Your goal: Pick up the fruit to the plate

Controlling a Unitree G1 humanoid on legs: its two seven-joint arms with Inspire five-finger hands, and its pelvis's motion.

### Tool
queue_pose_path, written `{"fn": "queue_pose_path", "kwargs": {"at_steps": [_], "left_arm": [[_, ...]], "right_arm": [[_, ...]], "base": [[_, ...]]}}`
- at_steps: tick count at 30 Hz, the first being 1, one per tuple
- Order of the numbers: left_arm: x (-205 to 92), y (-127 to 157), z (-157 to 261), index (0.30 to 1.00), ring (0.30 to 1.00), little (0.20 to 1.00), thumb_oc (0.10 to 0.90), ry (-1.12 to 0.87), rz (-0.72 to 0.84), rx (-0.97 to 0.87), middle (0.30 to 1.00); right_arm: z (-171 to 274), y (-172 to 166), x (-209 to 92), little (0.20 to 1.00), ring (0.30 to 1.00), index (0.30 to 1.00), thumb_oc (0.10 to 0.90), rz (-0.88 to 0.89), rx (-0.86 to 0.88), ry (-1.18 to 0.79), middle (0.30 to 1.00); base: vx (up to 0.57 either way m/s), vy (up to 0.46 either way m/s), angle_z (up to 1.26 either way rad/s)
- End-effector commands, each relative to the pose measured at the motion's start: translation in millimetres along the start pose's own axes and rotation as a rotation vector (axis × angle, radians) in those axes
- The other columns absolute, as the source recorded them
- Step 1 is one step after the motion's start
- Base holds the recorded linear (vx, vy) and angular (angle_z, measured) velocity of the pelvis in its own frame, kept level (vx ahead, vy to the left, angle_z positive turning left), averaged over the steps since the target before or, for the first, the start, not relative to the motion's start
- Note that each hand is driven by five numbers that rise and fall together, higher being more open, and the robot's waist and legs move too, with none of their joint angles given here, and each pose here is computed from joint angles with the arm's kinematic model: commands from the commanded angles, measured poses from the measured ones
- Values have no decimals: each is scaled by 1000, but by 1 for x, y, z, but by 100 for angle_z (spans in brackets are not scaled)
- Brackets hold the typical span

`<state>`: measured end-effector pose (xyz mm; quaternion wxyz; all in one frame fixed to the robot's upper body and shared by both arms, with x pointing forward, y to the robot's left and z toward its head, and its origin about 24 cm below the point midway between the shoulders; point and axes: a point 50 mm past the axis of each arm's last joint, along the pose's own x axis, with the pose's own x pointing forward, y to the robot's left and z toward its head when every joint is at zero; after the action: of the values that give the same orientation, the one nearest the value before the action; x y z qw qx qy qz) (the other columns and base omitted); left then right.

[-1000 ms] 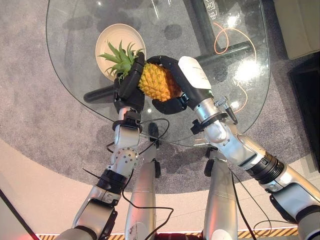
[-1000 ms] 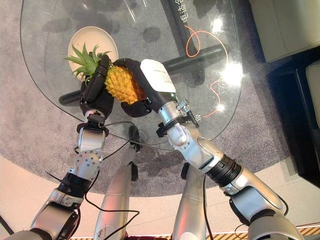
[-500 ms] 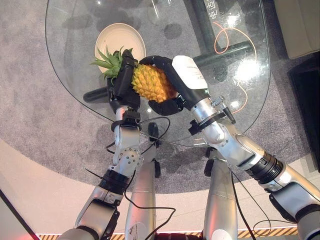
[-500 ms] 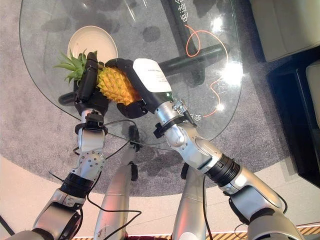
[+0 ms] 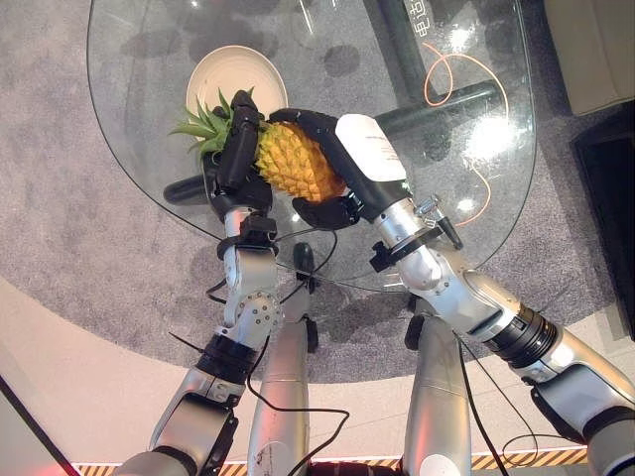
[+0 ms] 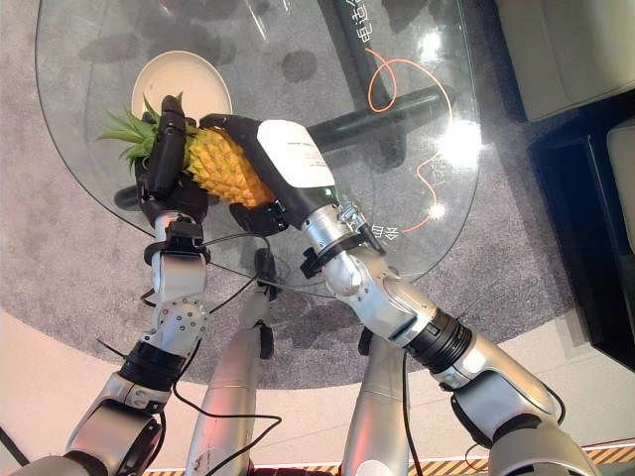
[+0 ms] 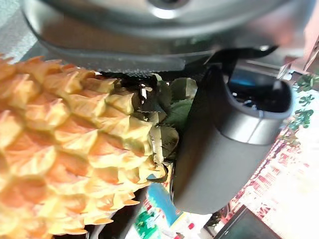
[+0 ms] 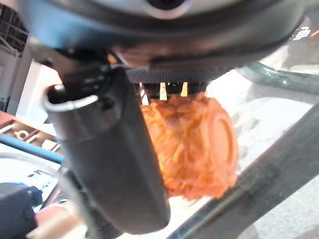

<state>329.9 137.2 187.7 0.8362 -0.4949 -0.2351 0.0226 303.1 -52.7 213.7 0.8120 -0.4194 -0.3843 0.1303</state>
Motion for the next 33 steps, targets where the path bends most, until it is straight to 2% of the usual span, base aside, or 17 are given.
{"fn": "queue_pose_path", "kwargs": {"at_steps": [1, 10, 21, 33], "left_arm": [[5, -59, 35, 300, 300, 200, 100, -232, -246, -84, 300], [6, -60, 41, 300, 300, 200, 100, -292, -237, -16, 300], [7, -56, 50, 300, 300, 200, 100, -399, -130, 54, 300], [10, -58, 57, 300, 300, 200, 100, -460, -84, 13, 300]], "right_arm": [[65, -41, 15, 900, 900, 900, 800, -230, 85, -328, 900], [62, -43, 16, 900, 900, 900, 800, -252, 95, -312, 900], [64, -46, 17, 900, 900, 900, 800, -273, 89, -315, 900], [64, -47, 21, 900, 900, 900, 800, -274, 90, -314, 900]], "base": [[0, 0, 0], [0, 0, 0], [0, 0, 0], [0, 0, 0]]}}
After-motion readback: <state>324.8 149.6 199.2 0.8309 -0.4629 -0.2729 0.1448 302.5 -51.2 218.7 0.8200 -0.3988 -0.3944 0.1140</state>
